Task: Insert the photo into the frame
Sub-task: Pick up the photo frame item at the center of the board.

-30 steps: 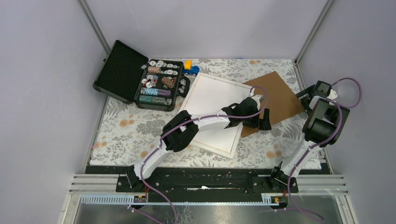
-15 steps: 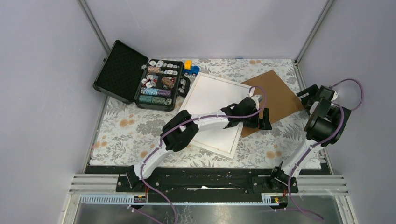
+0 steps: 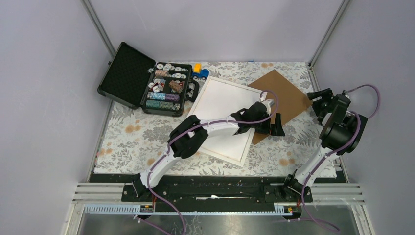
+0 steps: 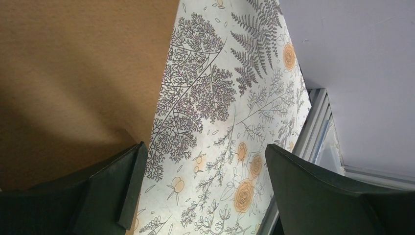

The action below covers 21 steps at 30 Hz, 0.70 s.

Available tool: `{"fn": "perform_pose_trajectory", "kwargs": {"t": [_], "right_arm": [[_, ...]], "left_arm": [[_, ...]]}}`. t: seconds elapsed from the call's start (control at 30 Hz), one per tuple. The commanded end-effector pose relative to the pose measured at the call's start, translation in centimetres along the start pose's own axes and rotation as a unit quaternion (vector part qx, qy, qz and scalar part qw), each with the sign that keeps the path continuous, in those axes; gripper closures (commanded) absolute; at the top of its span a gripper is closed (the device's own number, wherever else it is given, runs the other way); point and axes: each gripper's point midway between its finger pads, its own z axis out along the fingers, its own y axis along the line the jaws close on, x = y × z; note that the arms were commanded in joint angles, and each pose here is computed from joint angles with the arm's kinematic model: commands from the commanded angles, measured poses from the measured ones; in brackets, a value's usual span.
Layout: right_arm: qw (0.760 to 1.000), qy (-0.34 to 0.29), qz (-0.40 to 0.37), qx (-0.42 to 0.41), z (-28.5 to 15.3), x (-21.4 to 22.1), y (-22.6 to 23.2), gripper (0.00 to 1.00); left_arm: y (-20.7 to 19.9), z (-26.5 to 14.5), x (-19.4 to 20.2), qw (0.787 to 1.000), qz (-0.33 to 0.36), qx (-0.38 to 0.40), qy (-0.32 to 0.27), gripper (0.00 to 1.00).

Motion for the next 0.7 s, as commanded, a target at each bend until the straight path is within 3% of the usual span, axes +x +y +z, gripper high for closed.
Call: {"fn": "perform_pose_trajectory", "kwargs": {"t": [0.0,0.5,0.57,0.67], "right_arm": [[0.992,0.002,0.068,-0.110,-2.0,-1.7,6.3,0.23],[0.965,0.069,0.175,-0.184,0.3,1.4,6.2,0.41],[0.962,0.073,0.179,-0.191,0.4,1.7,6.3,0.46],[0.958,0.077,0.187,-0.202,0.7,1.9,6.6,0.61]], "left_arm": [[-0.8,-1.1,0.0,1.000,0.007,0.008,0.014,0.01],[-7.2,-4.9,-3.9,0.996,0.062,0.069,-0.012,0.01],[-7.9,-5.7,-4.2,0.996,0.059,0.073,-0.009,0.01],[-9.6,-7.3,-5.6,0.994,0.067,0.085,-0.023,0.01]]}}
